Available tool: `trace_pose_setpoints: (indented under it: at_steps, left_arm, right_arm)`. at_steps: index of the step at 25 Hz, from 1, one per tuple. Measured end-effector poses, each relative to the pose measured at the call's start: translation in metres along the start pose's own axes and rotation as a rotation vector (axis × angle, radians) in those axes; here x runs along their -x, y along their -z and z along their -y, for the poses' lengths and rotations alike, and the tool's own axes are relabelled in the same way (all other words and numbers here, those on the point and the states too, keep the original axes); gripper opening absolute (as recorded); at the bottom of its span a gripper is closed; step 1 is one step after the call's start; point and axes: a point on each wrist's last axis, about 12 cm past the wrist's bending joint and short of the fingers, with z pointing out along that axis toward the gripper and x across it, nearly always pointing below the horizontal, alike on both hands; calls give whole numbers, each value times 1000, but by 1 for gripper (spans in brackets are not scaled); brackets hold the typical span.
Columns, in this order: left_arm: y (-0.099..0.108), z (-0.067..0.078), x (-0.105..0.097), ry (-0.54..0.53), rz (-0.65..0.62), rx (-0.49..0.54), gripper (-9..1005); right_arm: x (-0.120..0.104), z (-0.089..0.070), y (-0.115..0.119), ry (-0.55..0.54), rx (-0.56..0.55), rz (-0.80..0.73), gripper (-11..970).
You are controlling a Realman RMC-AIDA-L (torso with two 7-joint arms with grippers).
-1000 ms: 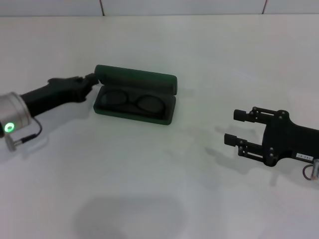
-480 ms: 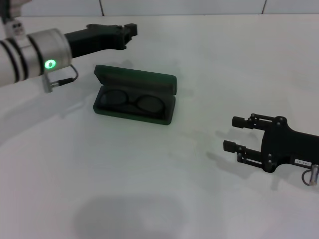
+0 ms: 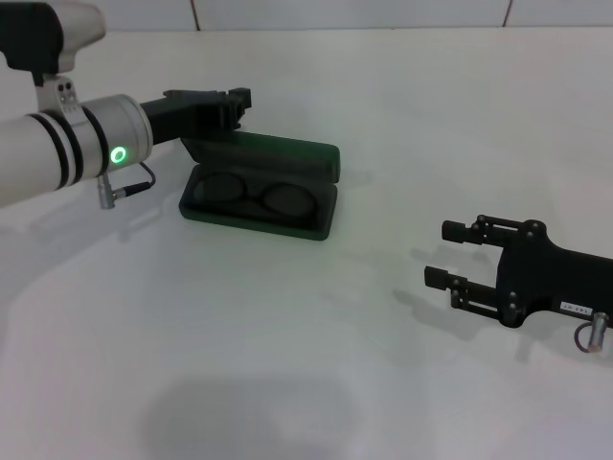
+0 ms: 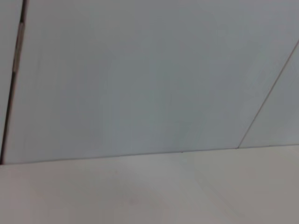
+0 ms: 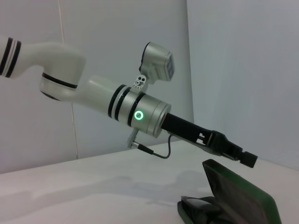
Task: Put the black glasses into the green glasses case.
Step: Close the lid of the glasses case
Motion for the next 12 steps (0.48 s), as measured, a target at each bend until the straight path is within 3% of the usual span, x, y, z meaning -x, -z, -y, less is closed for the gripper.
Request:
trace_pose_setpoints:
  at_steps: [12]
  left_arm:
    - [8, -3, -13, -9, -20, -12, 21]
  right_arm:
    - [2, 3, -4, 11, -2, -4, 576]
